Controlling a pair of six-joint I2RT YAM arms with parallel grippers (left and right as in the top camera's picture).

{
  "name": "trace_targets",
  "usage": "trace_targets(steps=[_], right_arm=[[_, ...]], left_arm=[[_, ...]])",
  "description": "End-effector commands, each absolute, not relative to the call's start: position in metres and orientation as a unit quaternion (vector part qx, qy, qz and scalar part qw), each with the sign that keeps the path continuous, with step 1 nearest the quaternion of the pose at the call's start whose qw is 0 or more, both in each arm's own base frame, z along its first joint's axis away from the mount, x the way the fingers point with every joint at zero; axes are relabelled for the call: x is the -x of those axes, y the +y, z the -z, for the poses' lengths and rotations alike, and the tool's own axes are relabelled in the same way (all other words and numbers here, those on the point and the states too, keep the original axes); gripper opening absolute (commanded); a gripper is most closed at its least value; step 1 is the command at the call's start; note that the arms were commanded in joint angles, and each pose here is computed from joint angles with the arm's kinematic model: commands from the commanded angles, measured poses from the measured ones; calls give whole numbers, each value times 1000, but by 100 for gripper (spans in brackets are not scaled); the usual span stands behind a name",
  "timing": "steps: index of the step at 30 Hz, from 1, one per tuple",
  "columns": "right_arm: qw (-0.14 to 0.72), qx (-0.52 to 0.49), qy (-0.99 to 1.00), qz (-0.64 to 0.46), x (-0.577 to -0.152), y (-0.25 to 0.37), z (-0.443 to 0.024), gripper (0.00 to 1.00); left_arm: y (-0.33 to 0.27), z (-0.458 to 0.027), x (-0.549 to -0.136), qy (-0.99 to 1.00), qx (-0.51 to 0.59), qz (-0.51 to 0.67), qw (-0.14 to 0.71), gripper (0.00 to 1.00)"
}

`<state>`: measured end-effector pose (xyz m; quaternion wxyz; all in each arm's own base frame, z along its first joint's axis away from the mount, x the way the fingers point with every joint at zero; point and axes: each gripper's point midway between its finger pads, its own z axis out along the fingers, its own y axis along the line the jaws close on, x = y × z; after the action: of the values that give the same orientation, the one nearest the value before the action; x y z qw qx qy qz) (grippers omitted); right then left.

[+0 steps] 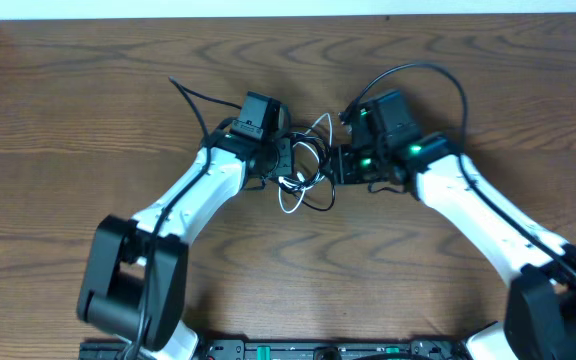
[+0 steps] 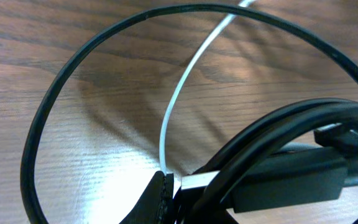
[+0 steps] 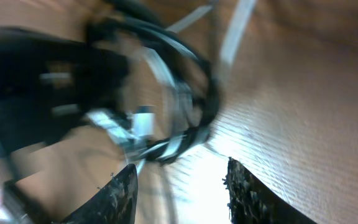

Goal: Untangle cables

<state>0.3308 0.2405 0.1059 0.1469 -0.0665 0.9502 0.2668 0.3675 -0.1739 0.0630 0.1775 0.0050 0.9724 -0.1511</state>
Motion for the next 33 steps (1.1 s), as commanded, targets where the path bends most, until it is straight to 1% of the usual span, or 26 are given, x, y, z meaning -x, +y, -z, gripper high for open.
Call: trace_targets(steps=[1, 4, 9, 13, 14, 17, 20, 24, 27, 31, 33], right_arm=[[151, 2, 967, -204, -346, 224, -82, 43], [149, -1, 969, -199, -350, 224, -72, 43], [164, -5, 965, -205, -362, 225, -70, 43], [163, -42, 966, -197, -373, 200, -67, 40], [160, -50, 967, -194, -374, 193, -66, 39], [137, -103, 974, -151, -374, 144, -56, 28], [113, -146, 977, -107, -367, 102, -48, 24], [99, -156, 978, -94, -363, 80, -45, 22], [92, -161, 979, -78, -359, 67, -43, 23], [82, -184, 977, -63, -355, 42, -42, 24], [74, -189, 977, -59, -351, 33, -41, 23]], left_arm=[[-170, -94, -363, 966, -7, 156, 205, 7], [-174, -104, -354, 965, -12, 174, 197, 7], [-194, -110, -330, 959, -31, 239, 147, 7], [-214, -121, -315, 940, -91, 302, 128, 7], [-215, -124, -315, 937, -105, 304, 135, 7], [-214, -144, -314, 925, -145, 305, 173, 7], [-214, -176, -313, 910, -161, 313, 220, 7], [-214, -208, -307, 891, -174, 327, 262, 7], [-212, -224, -303, 883, -178, 330, 284, 7], [-207, -235, -308, 877, -175, 317, 314, 7], [-207, -236, -309, 877, -176, 317, 316, 7]])
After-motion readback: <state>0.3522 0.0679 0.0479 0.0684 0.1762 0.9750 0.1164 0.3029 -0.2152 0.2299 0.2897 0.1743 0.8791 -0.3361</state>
